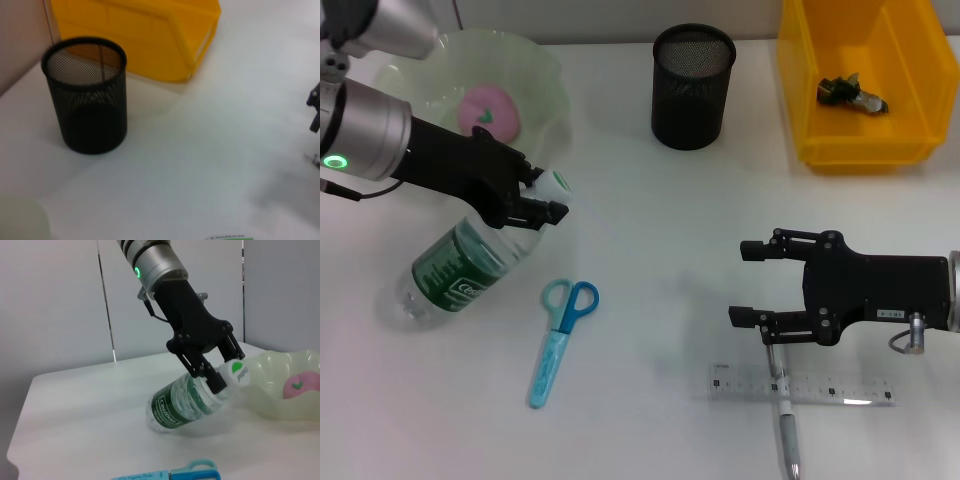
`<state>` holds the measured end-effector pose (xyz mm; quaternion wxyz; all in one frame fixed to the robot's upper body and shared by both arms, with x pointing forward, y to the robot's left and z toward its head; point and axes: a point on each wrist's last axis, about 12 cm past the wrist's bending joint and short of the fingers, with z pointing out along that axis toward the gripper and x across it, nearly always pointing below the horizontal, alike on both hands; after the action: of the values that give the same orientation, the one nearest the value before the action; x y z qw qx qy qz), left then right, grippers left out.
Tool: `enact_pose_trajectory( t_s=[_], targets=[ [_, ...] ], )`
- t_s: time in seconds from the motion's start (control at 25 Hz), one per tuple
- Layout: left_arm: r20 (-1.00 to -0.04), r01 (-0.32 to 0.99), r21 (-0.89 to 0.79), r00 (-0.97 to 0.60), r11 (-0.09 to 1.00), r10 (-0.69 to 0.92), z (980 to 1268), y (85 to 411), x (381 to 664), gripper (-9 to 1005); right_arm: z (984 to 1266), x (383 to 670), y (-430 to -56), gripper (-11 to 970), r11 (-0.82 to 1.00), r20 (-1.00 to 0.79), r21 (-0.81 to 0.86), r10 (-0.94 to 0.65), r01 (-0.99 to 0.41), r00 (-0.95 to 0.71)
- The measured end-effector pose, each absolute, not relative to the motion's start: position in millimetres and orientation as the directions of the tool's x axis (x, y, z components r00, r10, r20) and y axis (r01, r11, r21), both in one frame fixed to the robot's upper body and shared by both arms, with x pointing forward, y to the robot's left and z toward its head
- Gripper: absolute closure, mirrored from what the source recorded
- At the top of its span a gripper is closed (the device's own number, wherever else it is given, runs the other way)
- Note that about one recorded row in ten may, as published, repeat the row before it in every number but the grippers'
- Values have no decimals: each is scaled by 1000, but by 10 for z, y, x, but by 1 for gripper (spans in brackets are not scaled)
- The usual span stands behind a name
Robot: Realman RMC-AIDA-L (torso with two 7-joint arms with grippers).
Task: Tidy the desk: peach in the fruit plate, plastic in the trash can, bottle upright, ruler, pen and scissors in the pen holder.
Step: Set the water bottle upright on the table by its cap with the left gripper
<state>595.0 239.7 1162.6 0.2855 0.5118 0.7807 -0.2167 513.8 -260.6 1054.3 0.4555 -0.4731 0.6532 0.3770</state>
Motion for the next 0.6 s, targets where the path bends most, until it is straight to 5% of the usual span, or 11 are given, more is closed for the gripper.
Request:
enact_pose_trajectory(
  t_s=[0.6],
  targets=[
    [-786,894,-59,-315,443,532,11730,2797,5838,551,10558,5150,-2600,169,267,-952,66,-271,-961,-141]
  ],
)
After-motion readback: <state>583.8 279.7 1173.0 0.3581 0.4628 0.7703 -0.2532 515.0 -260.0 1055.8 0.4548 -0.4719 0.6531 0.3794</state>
